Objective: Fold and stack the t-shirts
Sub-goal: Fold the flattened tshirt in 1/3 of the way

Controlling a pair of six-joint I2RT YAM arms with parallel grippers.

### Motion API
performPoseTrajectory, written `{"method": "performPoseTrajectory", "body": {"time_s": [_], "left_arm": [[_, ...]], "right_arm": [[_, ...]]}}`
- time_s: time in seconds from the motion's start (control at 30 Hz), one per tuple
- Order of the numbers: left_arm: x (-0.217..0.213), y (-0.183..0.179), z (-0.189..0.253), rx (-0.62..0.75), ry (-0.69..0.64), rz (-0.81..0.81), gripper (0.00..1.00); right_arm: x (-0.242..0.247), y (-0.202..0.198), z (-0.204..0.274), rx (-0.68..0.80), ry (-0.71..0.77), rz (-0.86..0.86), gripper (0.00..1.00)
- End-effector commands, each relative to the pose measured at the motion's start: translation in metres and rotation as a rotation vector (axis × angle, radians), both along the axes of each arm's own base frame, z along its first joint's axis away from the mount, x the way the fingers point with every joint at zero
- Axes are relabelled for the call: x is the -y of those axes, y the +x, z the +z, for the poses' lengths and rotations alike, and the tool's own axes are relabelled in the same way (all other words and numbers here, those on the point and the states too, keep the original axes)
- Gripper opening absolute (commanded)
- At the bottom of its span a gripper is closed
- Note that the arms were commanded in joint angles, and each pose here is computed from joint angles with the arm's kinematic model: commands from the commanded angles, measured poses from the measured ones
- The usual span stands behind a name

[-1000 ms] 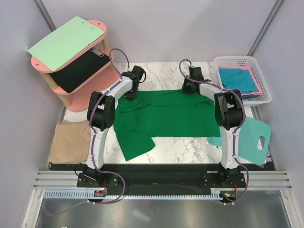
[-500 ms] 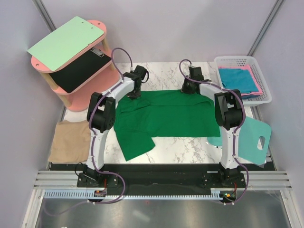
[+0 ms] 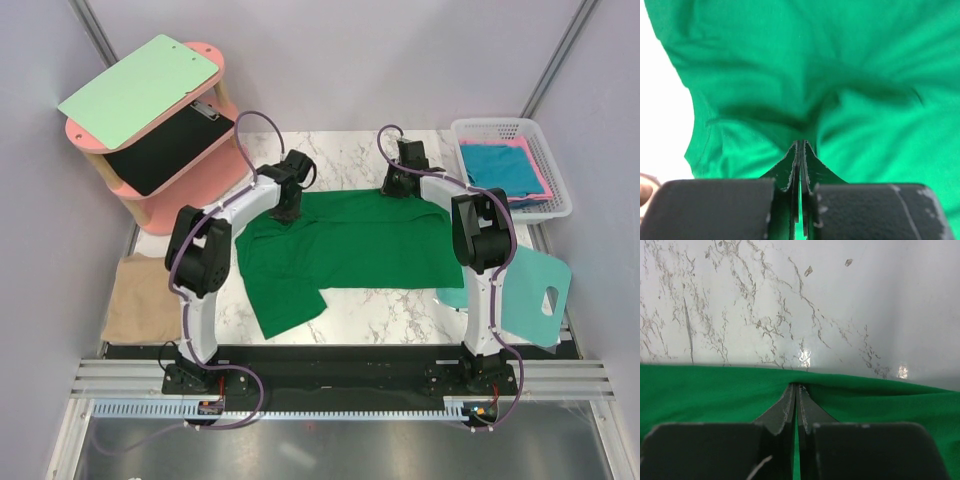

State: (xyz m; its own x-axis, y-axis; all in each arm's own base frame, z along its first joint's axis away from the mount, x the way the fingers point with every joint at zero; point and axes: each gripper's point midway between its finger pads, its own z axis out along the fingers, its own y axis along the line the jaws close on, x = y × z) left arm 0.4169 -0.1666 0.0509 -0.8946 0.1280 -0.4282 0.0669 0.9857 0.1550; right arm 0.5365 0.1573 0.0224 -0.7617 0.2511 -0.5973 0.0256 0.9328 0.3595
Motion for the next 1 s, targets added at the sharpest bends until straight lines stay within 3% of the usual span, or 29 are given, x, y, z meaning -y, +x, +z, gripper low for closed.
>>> {"method": "performPoseTrajectory", "body": {"time_s": [0.0,0.23,0.37,0.57,0.7,0.73,0.77,0.87,0.97], "left_arm": [[0.008,-0.016,0.028,0.036,-0.099,-0.007,0.02],[0.019,-0.057,-0.008,-0.086,-0.127,-0.043,0.02],[0.018,-0.065,-0.008,-0.061,-0.127,-0.027,0.02],[0.024,-0.033,0.058,0.123,-0.174,-0.04,0.02],[0.026,-0.008,0.078,0.172,-0.18,-0.035,0.03],[0.026,-0.004,0.071,0.154,-0.17,-0.033,0.1],[0.029,0.005,0.078,0.174,-0.179,-0.033,0.34],[0.029,0.023,0.075,0.166,-0.198,-0.025,0.63],[0.027,0.036,0.068,0.154,-0.213,-0.013,0.72]], "right_arm": [[0.026,-0.038,-0.051,-0.185,-0.089,-0.034,0.08],[0.028,-0.036,-0.05,-0.181,-0.09,-0.039,0.08],[0.027,-0.037,-0.049,-0.18,-0.089,-0.036,0.08],[0.028,-0.038,-0.05,-0.185,-0.087,-0.037,0.08],[0.027,-0.037,-0.049,-0.182,-0.087,-0.035,0.08],[0.027,-0.037,-0.05,-0.183,-0.088,-0.035,0.08],[0.026,-0.037,-0.049,-0.182,-0.087,-0.034,0.08],[0.026,-0.037,-0.049,-0.182,-0.086,-0.032,0.08],[0.027,-0.037,-0.049,-0.182,-0.086,-0.031,0.08]]}}
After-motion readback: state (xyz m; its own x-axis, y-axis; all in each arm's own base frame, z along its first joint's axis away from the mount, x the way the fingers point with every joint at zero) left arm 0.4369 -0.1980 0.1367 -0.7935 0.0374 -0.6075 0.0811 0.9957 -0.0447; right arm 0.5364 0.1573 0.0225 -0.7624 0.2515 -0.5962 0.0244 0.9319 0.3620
